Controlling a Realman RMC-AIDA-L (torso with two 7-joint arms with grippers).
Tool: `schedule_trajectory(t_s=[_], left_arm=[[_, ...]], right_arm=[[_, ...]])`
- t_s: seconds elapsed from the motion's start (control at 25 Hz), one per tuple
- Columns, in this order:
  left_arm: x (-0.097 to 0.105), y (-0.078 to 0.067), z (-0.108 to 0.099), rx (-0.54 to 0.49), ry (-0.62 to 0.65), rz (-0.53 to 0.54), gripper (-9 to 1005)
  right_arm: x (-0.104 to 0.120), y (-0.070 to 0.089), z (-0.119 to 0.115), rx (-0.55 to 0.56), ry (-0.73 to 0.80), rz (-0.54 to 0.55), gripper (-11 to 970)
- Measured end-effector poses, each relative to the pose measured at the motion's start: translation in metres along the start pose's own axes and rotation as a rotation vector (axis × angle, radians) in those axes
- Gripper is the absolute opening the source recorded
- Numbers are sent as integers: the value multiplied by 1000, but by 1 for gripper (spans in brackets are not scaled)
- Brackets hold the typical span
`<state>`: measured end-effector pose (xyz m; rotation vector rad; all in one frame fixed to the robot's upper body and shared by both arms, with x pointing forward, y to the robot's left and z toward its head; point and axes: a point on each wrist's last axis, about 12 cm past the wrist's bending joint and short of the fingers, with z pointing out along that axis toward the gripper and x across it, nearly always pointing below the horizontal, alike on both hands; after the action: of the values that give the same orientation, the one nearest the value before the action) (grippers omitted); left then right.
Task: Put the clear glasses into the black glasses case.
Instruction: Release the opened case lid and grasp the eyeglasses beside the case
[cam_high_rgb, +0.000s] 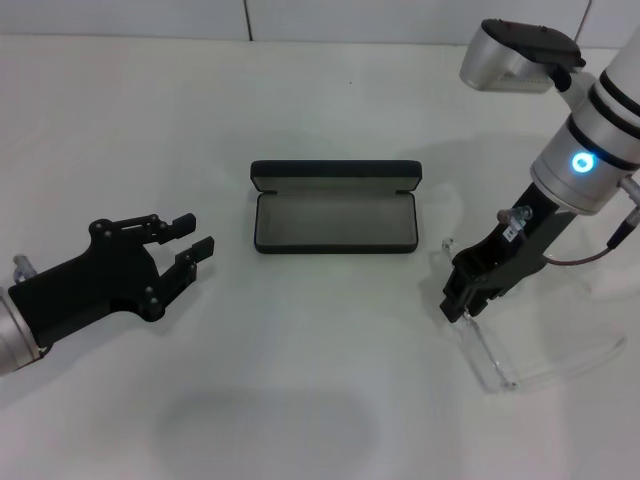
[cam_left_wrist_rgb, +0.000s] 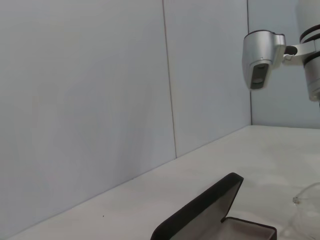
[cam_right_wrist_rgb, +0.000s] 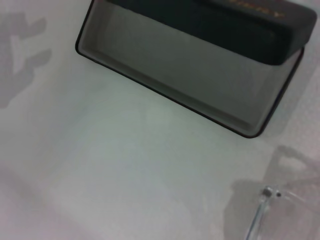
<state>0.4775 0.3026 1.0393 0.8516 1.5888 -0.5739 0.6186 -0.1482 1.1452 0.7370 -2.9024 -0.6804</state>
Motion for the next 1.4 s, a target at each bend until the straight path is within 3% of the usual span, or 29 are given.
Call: schedule_trajectory(t_s=[0.6, 0.76, 1.08, 1.4], left_arm=[[-2, 2, 5, 0, -3, 0, 282], [-1, 3, 5, -5, -2, -1, 282], [-10, 7, 2, -44, -75, -22, 282], [-28, 13, 5, -46, -203, -19, 281]], right_arm=[[3, -1, -13, 2, -14, -26, 257], [8, -6, -21, -12, -44, -18, 184], [29, -17, -53, -245, -257, -36, 142], [80, -58, -74, -455, -594, -124, 86]])
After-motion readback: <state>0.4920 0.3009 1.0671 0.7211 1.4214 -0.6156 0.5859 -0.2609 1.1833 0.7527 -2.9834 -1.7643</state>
